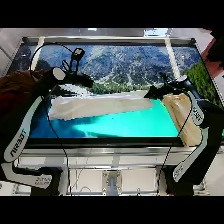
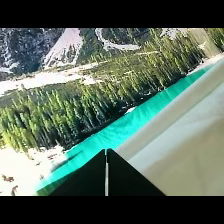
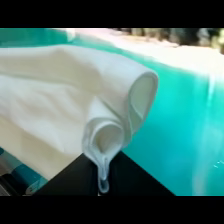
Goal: Fold the shirts.
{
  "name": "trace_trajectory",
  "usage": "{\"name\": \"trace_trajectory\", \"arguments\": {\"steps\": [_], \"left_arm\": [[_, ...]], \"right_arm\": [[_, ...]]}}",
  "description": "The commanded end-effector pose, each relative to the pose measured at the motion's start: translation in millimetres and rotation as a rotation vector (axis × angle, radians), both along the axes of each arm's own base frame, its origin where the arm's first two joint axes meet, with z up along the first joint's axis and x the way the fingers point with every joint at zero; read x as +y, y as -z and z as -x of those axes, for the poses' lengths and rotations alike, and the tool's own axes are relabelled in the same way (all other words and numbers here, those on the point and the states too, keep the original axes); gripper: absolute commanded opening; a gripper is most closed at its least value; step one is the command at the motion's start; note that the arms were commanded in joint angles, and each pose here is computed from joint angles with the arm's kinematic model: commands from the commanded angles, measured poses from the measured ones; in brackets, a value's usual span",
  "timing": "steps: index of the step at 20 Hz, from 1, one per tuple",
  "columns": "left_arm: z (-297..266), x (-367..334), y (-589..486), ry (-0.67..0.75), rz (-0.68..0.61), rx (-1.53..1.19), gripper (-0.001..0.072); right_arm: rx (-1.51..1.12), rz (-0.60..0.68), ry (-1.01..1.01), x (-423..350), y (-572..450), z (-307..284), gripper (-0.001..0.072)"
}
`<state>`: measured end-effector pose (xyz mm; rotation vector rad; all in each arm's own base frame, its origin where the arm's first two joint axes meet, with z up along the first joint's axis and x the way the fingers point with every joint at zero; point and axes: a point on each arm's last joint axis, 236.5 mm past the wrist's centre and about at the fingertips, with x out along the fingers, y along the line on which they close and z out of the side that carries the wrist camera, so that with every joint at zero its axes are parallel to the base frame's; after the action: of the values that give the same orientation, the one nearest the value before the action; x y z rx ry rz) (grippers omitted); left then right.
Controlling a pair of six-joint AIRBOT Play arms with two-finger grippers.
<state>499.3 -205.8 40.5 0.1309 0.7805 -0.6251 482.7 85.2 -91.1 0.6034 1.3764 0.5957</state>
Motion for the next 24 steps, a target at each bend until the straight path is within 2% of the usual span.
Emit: {"name": "trace_trajectory", "arguments": {"steps": [1,4,7,14,19,21,24], "left_arm": [[5,-11,21,0.005,0.039,0.074,0.0015],[17,-23,63,-0.047,0.066,0.228,0.0014],[38,-32,117,-0.072,-0.015,0.364,0.0014],[32,-17,146,-0.121,-0.164,0.329,0.0015],[33,-11,123,-0.100,-0.202,0.314,0.0015],[13,22,80,-0.153,-0.309,0.195,0.0015],[-15,111,-3,-0.363,-0.479,0.000,0.0015]], "right_arm": [[-0.028,-0.098,-0.101,19,-51,6,0.0036],[-0.102,-0.120,-0.102,31,-103,-4,0.0036],[-0.195,-0.105,-0.141,58,-151,-7,0.0035],[-0.284,-0.121,-0.240,159,-208,5,0.0035],[-0.325,-0.165,-0.322,247,-218,34,0.0034],[-0.358,-0.183,-0.344,280,-222,45,0.0034],[-0.404,-0.211,-0.324,317,-230,51,0.0033]]}}
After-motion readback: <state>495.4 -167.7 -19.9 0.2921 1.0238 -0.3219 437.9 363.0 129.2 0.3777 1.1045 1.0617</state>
